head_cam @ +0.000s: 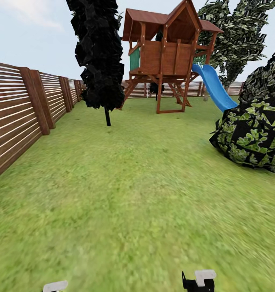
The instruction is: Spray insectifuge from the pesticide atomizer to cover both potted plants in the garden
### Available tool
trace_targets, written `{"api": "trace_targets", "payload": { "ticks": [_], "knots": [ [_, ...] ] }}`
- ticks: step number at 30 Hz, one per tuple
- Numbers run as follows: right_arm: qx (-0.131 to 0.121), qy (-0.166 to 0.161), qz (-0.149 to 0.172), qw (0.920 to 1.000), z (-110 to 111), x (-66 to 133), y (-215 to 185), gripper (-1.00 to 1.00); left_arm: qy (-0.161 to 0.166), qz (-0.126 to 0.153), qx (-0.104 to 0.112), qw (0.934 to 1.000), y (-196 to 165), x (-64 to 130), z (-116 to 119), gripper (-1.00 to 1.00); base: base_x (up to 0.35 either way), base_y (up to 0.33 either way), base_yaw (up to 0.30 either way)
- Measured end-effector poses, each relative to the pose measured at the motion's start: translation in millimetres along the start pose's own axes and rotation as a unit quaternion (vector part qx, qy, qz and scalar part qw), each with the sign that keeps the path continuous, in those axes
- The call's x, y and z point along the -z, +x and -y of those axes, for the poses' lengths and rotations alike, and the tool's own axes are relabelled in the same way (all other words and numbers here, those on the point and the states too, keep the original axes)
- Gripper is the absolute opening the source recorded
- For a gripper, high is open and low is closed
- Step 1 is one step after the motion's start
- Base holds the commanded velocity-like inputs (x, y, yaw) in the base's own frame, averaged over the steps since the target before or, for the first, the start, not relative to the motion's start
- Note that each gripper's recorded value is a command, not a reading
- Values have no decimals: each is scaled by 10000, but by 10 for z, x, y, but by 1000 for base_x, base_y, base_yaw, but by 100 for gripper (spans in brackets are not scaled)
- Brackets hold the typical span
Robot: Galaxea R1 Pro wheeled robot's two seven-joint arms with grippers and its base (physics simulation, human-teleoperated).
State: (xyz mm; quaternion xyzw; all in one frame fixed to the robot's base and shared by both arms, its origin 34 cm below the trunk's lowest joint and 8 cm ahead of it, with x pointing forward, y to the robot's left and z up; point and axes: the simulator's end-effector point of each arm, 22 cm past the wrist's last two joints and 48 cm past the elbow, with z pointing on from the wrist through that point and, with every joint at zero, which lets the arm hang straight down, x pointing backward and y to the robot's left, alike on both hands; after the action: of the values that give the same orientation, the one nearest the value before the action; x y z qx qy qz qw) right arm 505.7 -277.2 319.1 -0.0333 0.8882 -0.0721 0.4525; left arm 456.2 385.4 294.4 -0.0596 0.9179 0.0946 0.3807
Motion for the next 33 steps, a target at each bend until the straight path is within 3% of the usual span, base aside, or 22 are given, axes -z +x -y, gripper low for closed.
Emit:
{"api": "trace_targets", "payload": {
  "ticks": [22, 33],
  "knots": [
    [-43, 20, 13, 10000, 0, -2, -15, 100, -2, -1, 8, 10000, 1, 2, 0, -100, 332, -166, -26],
    [-40, 15, 14, 10000, -4, 0, -17, 100, -5, 12, 9, 10000, -11, 1, -4, -100, 338, -5, -44]
  ]
}}
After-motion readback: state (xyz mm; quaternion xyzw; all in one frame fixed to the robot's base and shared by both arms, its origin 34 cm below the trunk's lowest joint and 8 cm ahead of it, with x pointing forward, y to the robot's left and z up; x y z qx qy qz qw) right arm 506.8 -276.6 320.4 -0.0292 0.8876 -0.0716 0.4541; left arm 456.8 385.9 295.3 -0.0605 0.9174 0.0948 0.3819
